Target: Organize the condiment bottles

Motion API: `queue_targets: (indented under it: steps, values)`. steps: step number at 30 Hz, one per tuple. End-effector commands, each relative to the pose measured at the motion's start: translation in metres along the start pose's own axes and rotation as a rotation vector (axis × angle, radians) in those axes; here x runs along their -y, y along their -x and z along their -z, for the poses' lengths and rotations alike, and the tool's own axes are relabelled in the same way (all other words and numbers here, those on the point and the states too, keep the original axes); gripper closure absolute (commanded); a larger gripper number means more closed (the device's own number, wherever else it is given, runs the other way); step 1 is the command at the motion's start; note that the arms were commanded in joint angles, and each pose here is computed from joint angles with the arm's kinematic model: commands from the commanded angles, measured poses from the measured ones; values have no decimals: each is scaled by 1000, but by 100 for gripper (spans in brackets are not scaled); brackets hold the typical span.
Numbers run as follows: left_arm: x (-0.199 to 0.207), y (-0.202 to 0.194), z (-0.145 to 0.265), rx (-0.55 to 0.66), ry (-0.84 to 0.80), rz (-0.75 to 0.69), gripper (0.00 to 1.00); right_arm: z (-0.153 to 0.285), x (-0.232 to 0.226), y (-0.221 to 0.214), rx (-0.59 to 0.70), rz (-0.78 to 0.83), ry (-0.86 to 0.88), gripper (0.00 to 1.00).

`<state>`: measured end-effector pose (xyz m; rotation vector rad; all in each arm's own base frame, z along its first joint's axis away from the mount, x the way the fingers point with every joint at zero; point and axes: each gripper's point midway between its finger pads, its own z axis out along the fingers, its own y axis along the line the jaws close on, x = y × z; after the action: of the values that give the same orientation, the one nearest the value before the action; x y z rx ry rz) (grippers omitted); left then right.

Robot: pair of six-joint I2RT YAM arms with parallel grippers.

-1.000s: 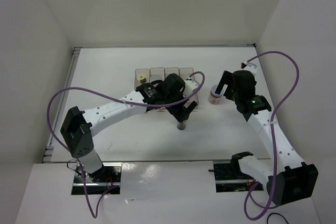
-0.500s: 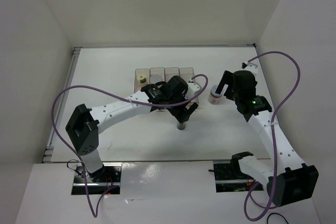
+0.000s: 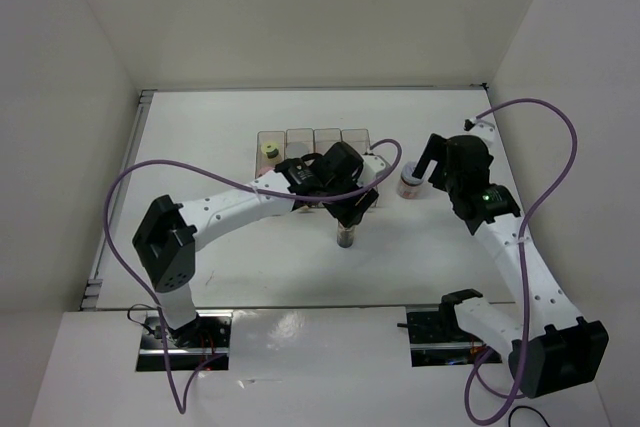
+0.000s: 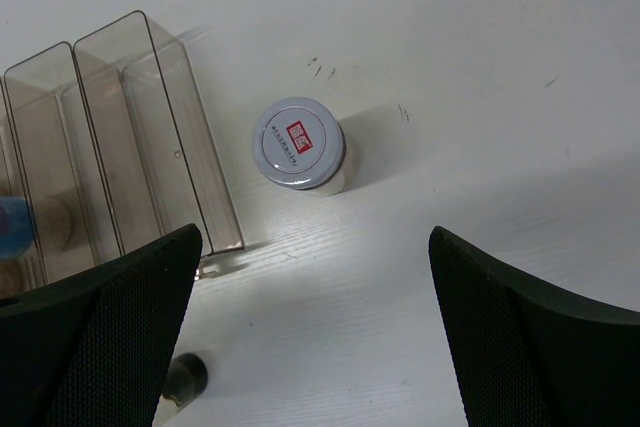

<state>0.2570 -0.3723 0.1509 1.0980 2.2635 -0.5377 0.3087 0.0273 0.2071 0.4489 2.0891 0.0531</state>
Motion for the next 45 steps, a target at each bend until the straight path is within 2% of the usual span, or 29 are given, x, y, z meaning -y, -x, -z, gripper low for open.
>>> queue_targets:
  steps: [1,7,10,15,21,22,27,31,36,39,45]
  values:
    - [6,17,0,42,-23,-16,33,5,5,12,68,-36,-17,2]
    - [6,14,0,30,-23,-5,49,10,7,16,89,-43,-17,2]
    - [4,11,1,21,-13,-4,53,10,7,16,89,-43,-17,2]
    - [6,33,23,73,-6,10,56,10,7,16,89,-43,-17,2]
    - [5,75,82,188,36,-5,57,12,6,18,97,-46,-13,2]
    - [2,88,100,225,68,-4,57,12,6,18,97,-46,-13,2]
    - [-32,114,133,283,255,8,54,12,6,18,97,-46,-13,2]
    - [-63,129,126,271,329,92,54,10,5,16,85,-43,-9,2]
    - [-95,143,113,271,380,133,54,8,4,13,73,-40,-5,2]
    - [-113,144,88,230,392,151,54,3,2,8,51,-33,-6,2]
    - [-141,149,62,214,388,186,54,-3,2,2,22,-14,-10,2]
